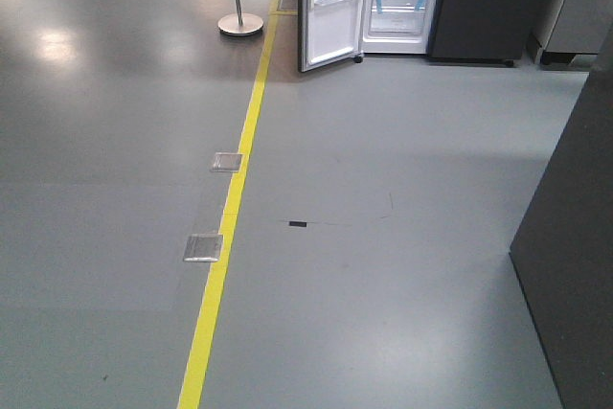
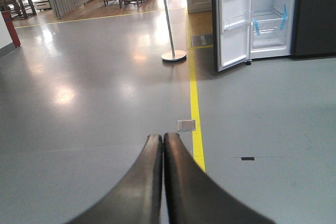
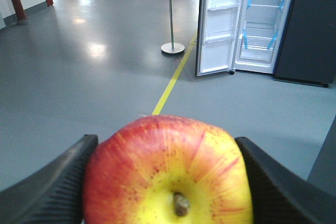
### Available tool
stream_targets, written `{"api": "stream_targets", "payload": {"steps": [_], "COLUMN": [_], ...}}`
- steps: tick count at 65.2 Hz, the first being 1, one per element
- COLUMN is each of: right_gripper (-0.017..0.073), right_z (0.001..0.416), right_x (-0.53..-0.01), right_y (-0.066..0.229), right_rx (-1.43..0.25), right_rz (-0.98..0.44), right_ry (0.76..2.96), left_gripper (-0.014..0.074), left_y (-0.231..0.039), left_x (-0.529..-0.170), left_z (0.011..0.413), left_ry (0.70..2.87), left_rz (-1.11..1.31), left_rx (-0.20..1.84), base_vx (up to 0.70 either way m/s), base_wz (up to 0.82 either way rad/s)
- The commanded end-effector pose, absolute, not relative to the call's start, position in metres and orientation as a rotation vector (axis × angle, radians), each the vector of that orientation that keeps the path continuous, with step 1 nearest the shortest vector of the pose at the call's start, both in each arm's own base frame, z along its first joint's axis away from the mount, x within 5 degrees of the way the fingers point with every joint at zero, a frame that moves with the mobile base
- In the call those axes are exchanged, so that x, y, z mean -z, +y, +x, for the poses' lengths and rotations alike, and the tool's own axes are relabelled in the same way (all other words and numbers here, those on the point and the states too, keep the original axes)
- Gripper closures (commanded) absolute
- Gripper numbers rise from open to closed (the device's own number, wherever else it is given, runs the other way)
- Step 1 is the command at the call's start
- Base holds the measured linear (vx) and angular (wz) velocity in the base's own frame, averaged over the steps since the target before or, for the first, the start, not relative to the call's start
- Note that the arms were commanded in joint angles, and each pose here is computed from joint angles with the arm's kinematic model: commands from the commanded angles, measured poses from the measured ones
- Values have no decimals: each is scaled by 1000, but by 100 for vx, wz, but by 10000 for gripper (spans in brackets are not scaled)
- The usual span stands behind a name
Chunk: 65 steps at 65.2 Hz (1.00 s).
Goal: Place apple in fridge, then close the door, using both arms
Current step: 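Drive the base up to the open fridge door holding the apple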
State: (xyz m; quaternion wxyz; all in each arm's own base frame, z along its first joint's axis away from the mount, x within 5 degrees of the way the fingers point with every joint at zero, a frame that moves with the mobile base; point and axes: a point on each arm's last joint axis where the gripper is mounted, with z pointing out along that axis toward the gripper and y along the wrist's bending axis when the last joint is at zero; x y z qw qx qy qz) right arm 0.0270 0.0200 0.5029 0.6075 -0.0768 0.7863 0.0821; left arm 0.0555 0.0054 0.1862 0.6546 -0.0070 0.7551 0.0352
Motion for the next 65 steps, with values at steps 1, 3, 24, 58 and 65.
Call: {"api": "stream_targets", "payload": {"steps": [1,3,24,58,65], "right_gripper": [429,429,429,429,429], "right_z": [29,29,29,29,29], "right_x": [-514,-514,-514,-514,-514], "right_y": [19,19,19,19,19], "right_rx": [-181,-181,-181,-181,-181], "right_rz": [-160,-160,-160,-161,-161], "right_ry": [1727,1727,1727,1728,1728], "left_gripper": [600,600,600,600,600], "left_y": [4,4,4,4,4], "left_x": [-199,-199,-199,-199,-199], "left_z": [54,54,54,54,54], "left_ry": [1613,1613,1613,1613,1613], "left_rz": [2,2,2,2,2], "left_rx": [-63,-63,-63,-63,-63], "base_vx": [23,23,23,23,22], "base_wz": [-2,-1,-2,-3,-3]}}
